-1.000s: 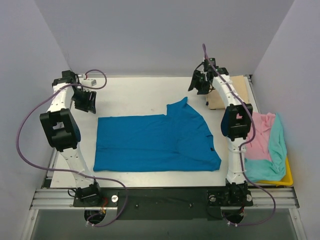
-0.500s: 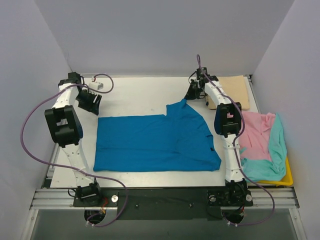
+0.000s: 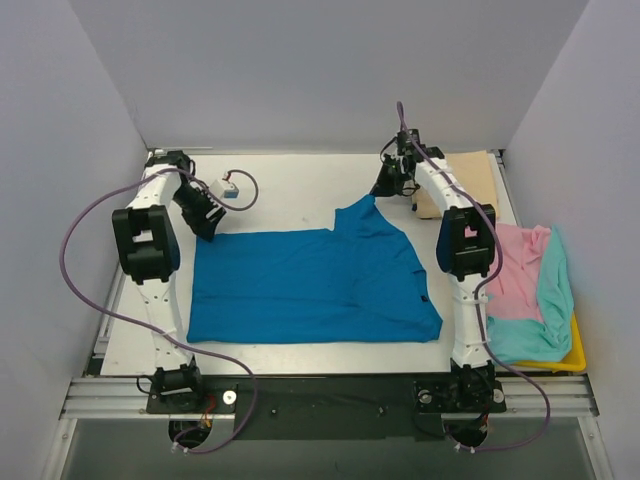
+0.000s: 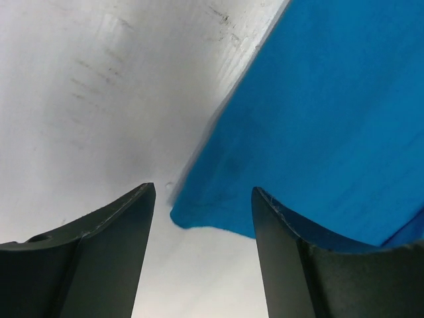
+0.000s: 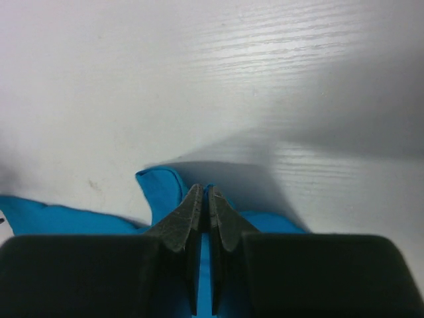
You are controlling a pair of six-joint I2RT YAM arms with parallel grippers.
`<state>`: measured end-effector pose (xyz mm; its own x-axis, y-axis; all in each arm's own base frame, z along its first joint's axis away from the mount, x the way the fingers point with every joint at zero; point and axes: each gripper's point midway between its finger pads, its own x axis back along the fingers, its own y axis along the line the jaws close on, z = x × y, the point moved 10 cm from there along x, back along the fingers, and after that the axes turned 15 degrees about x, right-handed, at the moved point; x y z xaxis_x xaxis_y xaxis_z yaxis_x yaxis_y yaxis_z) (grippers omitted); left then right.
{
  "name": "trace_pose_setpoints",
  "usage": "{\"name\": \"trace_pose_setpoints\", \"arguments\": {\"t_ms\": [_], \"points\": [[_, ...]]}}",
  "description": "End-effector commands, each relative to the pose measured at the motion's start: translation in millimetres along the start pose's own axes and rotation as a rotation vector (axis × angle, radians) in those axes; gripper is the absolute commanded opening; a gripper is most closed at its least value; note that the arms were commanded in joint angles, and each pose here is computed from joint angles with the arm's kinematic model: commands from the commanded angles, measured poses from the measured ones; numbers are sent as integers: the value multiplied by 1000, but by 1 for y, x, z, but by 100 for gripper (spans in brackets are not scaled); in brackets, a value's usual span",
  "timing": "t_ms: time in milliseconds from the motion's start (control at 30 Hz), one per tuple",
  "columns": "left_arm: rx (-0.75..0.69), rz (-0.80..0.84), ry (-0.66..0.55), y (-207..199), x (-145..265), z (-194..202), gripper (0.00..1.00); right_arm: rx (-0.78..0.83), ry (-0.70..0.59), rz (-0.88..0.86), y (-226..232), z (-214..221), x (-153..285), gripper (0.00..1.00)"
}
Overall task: Fold and stack the t-shirts
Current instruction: Grap the side of the flattened tshirt furthest away from the robot with both arms
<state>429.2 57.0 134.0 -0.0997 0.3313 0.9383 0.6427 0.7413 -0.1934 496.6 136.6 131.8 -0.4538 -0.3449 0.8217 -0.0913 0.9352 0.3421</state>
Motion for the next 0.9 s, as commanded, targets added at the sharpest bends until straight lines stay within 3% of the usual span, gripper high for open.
{"name": "trace_pose_setpoints", "arguments": {"t_ms": [0, 133, 233, 300, 333, 367, 400, 633, 867], "points": [[-42, 22, 36, 10, -2, 0, 70, 73, -107, -34, 26, -16, 59, 0], [-55, 71, 90, 8, -7, 2, 65, 90, -113, -33, 29, -11, 74, 0], [-64, 160, 134, -6, -13, 7, 54, 94, -117, -22, 28, -8, 80, 0], [-61, 202, 167, -12, -13, 13, 36, 96, -120, -25, 29, -8, 85, 0], [-59, 224, 188, -15, -12, 16, 21, 97, -121, -28, 30, -7, 87, 0], [-56, 236, 200, -18, -9, 18, 14, 98, -122, -30, 31, -8, 90, 0], [-53, 239, 200, -19, -6, 19, 0, 100, -123, -31, 32, -6, 93, 0], [-85, 142, 133, -44, 49, 15, 0, 140, -85, -41, 37, 23, 137, 0], [-192, 128, 213, -91, 64, 62, 0, 137, 82, -21, 28, 122, 168, 0]]}}
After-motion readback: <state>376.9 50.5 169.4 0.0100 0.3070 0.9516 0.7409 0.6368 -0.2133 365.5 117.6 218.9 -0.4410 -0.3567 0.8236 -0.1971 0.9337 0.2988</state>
